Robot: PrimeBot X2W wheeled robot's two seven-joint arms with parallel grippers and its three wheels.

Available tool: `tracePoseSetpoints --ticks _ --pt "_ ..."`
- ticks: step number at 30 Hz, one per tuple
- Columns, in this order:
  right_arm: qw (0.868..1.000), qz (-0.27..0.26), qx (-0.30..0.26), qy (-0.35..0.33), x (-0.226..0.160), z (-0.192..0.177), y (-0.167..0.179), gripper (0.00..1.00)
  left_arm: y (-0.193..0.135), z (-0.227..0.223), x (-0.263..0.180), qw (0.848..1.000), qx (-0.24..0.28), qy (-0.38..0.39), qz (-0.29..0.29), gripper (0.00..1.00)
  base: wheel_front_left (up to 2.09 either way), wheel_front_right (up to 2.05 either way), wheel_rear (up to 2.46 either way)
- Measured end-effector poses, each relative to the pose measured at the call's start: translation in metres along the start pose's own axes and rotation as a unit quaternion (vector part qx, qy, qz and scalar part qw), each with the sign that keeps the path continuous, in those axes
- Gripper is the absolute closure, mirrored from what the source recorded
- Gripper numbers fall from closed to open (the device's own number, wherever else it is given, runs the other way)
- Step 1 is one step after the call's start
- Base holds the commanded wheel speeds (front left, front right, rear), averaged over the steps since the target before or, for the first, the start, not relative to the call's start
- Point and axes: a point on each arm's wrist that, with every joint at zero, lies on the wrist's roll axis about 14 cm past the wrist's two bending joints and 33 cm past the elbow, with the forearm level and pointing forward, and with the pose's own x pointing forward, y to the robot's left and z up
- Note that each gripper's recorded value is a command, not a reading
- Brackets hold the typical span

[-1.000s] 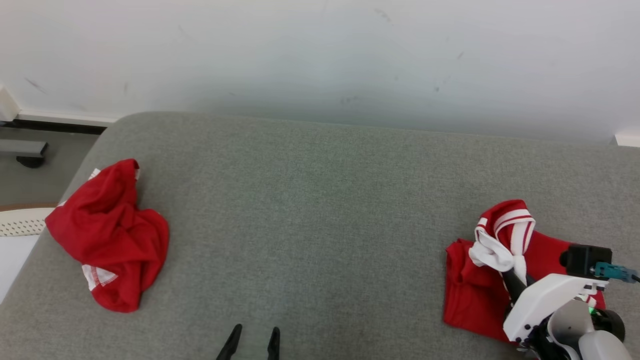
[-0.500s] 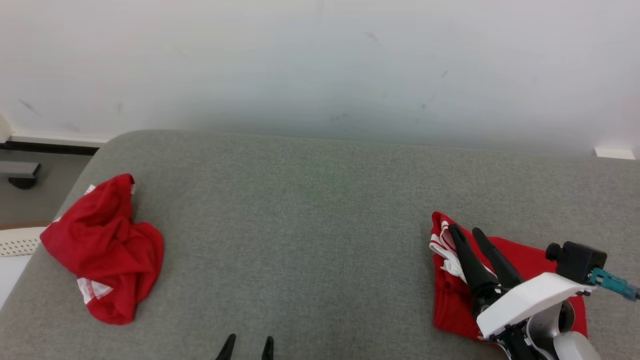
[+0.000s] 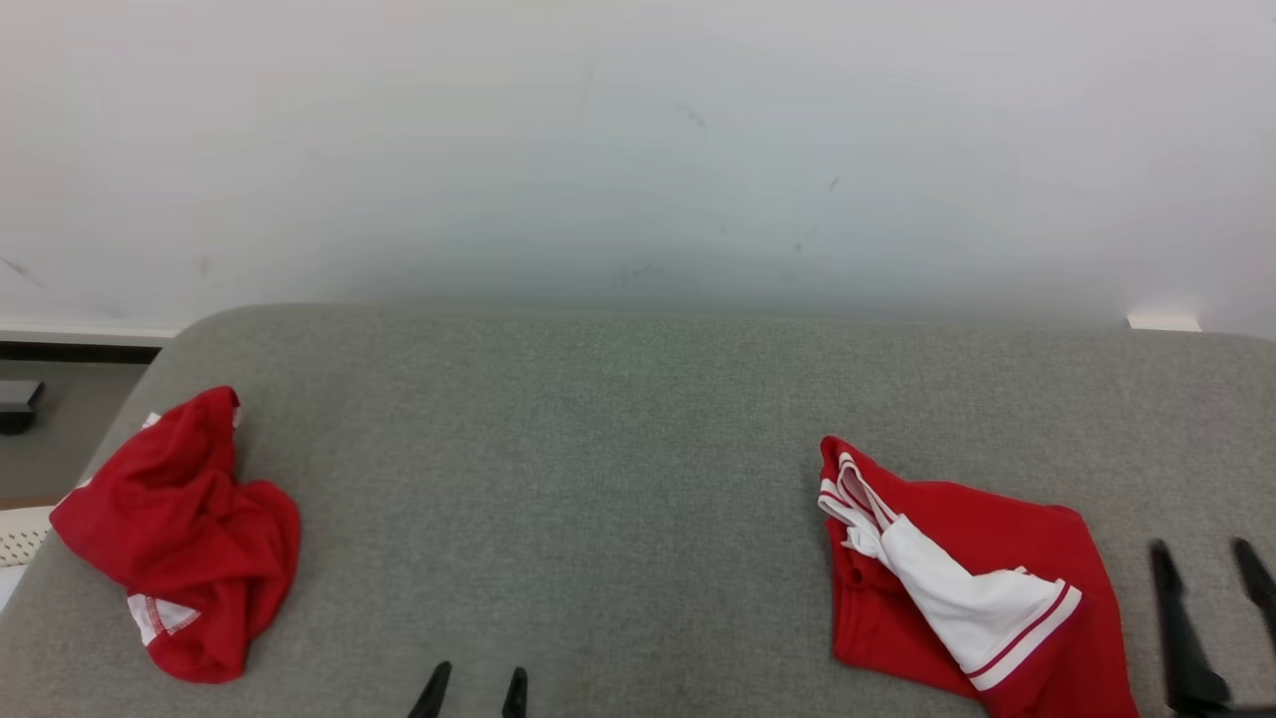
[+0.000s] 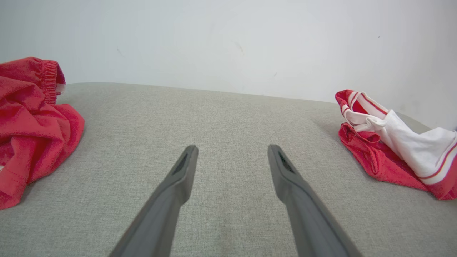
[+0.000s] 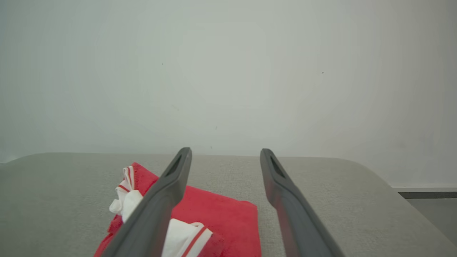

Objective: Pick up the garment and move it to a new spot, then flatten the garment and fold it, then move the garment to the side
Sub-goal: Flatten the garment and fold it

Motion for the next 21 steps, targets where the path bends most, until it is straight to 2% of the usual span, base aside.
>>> tracePoseSetpoints --ticks 3,8,9,10,11,21 --pt "0.999 -0.031 -0.043 0.007 -0.015 -0.010 -0.030 0.00 0.003 0.002 -0.001 1.000 0.003 -0.004 0.004 0.00 0.00 0.00 0.00" --pt "0.996 -0.060 -0.049 0.053 -0.029 -0.042 -0.050 0.00 0.006 0.003 -0.001 1.000 0.003 -0.005 0.007 0.00 0.00 0.00 0.00" --pt "0.995 -0.061 -0.045 0.062 -0.030 -0.049 -0.050 0.25 0.006 0.003 -0.001 1.000 0.003 -0.004 0.008 0.00 0.00 0.00 0.00" --pt "0.995 -0.059 -0.040 0.072 -0.030 -0.056 -0.048 0.89 0.006 0.002 -0.001 1.000 0.003 -0.003 0.008 0.00 0.00 0.00 0.00" --pt "0.994 -0.057 -0.035 0.082 -0.030 -0.063 -0.046 1.00 0.007 0.002 -0.001 1.000 0.003 -0.003 0.009 0.00 0.00 0.00 0.00" --pt "0.984 -0.045 -0.035 0.166 -0.008 -0.113 -0.041 1.00 0.012 -0.004 -0.001 1.000 0.006 0.007 0.013 0.00 0.00 0.00 0.00"
